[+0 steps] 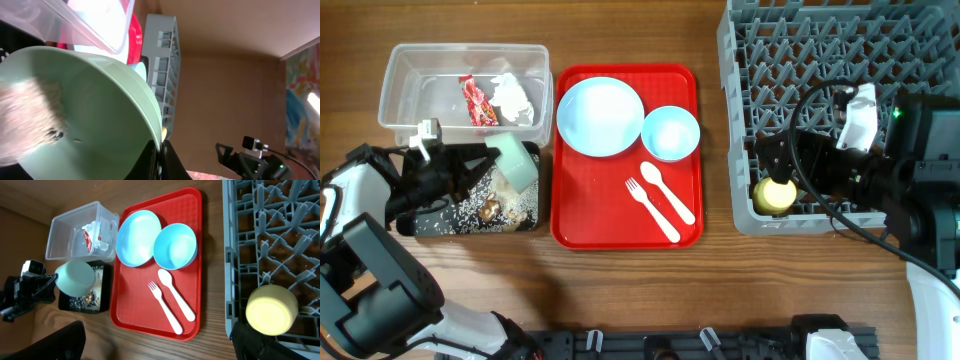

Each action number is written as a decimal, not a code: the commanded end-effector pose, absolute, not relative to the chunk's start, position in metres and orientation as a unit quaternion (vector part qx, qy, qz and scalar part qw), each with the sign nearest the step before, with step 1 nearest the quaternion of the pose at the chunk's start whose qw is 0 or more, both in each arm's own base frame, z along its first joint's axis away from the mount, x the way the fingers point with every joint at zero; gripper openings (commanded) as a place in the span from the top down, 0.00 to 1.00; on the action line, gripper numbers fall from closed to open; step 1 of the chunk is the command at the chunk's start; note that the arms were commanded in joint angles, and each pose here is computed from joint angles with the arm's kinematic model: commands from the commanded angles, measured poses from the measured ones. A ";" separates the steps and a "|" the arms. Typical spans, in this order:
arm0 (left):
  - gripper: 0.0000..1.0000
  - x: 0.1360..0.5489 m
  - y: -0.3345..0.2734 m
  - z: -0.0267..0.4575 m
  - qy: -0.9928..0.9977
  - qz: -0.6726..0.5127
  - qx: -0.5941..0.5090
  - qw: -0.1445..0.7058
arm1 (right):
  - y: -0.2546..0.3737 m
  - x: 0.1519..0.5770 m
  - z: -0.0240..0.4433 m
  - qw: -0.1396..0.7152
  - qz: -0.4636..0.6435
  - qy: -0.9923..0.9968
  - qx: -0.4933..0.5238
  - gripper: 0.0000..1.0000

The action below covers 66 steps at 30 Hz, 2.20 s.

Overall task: Sort waste into correct bins and load items into the dishwasher rack
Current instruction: 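Tip the green bowl over the black tray to dump the rice, then set the empty green bowl back on the red tray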

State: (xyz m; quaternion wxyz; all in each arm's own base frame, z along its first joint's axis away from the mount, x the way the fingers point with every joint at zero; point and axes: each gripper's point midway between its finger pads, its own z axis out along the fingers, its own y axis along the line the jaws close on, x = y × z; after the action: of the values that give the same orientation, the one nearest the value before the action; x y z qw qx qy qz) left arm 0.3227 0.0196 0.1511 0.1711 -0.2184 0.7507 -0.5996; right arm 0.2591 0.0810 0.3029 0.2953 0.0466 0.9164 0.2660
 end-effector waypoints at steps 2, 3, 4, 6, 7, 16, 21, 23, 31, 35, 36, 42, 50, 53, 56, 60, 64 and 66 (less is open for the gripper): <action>0.96 0.325 0.023 0.169 0.711 -0.638 -0.226 0.189 | 0.081 0.260 0.304 0.296 0.265 0.917 0.047 0.05; 0.96 0.325 0.022 0.174 0.704 -0.645 -0.222 0.196 | 0.081 0.260 0.304 0.296 0.265 0.917 0.047 0.05; 0.96 0.326 0.023 0.172 0.711 -0.639 -0.210 0.206 | 0.081 0.260 0.304 0.296 0.265 0.917 0.047 0.05; 0.96 0.329 0.030 0.161 0.726 -0.619 -0.221 0.199 | 0.081 0.261 0.305 0.297 0.265 0.916 0.047 0.05; 0.96 0.328 0.030 0.163 0.718 -0.627 -0.237 0.187 | 0.081 0.261 0.305 0.298 0.265 0.916 0.047 0.05; 0.96 0.322 0.025 0.180 0.695 -0.651 -0.227 0.202 | 0.081 0.261 0.305 0.298 0.265 0.916 0.047 0.05; 0.96 0.313 0.020 0.182 0.696 -0.650 -0.248 0.176 | 0.081 0.261 0.305 0.298 0.265 0.916 0.047 0.05; 0.96 0.306 0.011 0.187 0.705 -0.647 -0.236 0.169 | 0.081 0.262 0.305 0.299 0.265 0.915 0.046 0.05; 0.96 0.280 -0.050 0.165 0.817 -0.549 -0.169 0.056 | 0.081 0.268 0.311 0.317 0.266 0.910 0.042 0.04; 0.96 0.283 -0.085 0.135 0.883 -0.442 -0.157 0.002 | 0.081 0.269 0.312 0.320 0.266 0.908 0.041 0.04; 0.96 0.285 -0.092 0.128 0.896 -0.416 -0.159 -0.002 | 0.081 0.269 0.312 0.320 0.266 0.908 0.041 0.04; 0.96 0.289 -0.117 0.084 0.965 -0.202 -0.163 0.020 | 0.081 0.269 0.312 0.320 0.266 0.908 0.041 0.03; 0.95 0.281 -0.143 0.059 0.987 0.021 -0.105 0.119 | 0.079 0.271 0.310 0.319 0.259 0.911 0.044 0.00; 0.86 0.276 -0.158 0.057 0.988 0.025 -0.078 0.127 | 0.079 0.273 0.308 0.315 0.259 0.912 0.045 0.00; 0.65 0.276 -0.162 0.058 0.988 0.021 -0.072 0.131 | 0.079 0.275 0.305 0.309 0.259 0.914 0.047 0.00; 0.06 0.274 -0.156 0.065 0.989 0.025 -0.075 0.127 | 0.079 0.279 0.300 0.301 0.258 0.917 0.049 0.00; 0.00 0.278 -0.153 0.095 0.986 0.015 -0.081 0.142 | 0.079 0.285 0.293 0.289 0.258 0.920 0.054 0.00; 0.01 0.284 -0.155 0.126 0.982 -0.007 -0.084 0.170 | 0.079 0.289 0.287 0.280 0.257 0.923 0.057 0.00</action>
State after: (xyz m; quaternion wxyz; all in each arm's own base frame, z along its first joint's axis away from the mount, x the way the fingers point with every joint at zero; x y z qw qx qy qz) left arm 0.2599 -0.1505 0.0648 0.0940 -0.0682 0.9927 0.0337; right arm 0.2819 0.0800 0.2916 0.2862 0.0511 0.9202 0.2620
